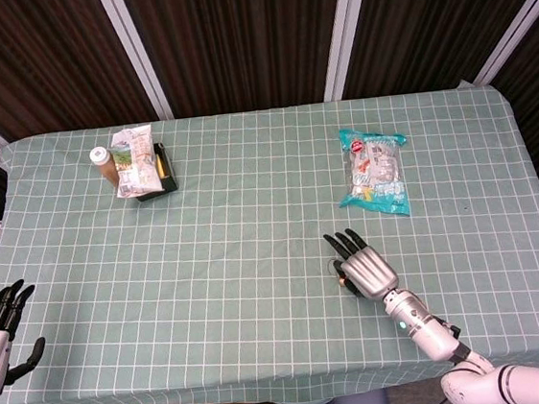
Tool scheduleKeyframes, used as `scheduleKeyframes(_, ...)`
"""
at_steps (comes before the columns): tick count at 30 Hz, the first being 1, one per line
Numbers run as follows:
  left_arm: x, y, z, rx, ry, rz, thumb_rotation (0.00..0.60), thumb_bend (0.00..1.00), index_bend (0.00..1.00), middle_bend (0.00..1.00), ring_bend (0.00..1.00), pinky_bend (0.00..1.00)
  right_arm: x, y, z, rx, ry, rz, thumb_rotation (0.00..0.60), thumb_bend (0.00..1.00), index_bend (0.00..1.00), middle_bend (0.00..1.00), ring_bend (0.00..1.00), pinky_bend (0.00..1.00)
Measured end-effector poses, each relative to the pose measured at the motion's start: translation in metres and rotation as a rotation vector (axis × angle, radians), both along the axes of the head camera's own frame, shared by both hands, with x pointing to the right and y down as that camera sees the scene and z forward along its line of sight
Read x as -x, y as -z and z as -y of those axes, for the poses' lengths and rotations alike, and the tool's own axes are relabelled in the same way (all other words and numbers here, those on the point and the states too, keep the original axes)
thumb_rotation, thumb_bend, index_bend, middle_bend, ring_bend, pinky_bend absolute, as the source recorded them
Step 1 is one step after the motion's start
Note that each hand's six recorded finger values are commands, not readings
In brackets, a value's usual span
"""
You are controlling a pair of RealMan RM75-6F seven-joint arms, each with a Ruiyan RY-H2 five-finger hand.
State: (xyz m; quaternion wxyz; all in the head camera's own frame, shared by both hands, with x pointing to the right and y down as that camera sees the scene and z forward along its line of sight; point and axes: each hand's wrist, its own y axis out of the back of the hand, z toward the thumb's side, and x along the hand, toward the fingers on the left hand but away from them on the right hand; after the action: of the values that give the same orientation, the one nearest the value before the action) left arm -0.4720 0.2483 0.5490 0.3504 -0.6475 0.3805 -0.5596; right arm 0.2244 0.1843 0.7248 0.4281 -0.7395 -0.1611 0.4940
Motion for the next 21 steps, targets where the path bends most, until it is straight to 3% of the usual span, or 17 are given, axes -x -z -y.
scheduleKeyframes(8, 0.001, 0.000, 0.000, 0.000, -0.001, 0.002, 0.600, 0.42, 0.00, 0.00, 0.00, 0.00, 0.005, 0.006, 0.002, -0.002, -0.010, 0.031, 0.600, 0.58, 0.74, 0.12, 0.00, 0.00)
scheduleKeyframes(15, 0.002, 0.002, 0.001, -0.011, 0.006, 0.013, 0.600, 0.42, 0.00, 0.00, 0.00, 0.00, 0.046, 0.034, 0.014, -0.018, -0.044, 0.217, 0.600, 0.58, 0.74, 0.13, 0.00, 0.00)
scheduleKeyframes(21, 0.004, 0.004, 0.001, -0.013, 0.012, 0.010, 0.600, 0.42, 0.00, 0.00, 0.00, 0.00, 0.027, 0.043, 0.020, -0.058, -0.048, 0.173, 0.600, 0.58, 0.74, 0.13, 0.00, 0.00)
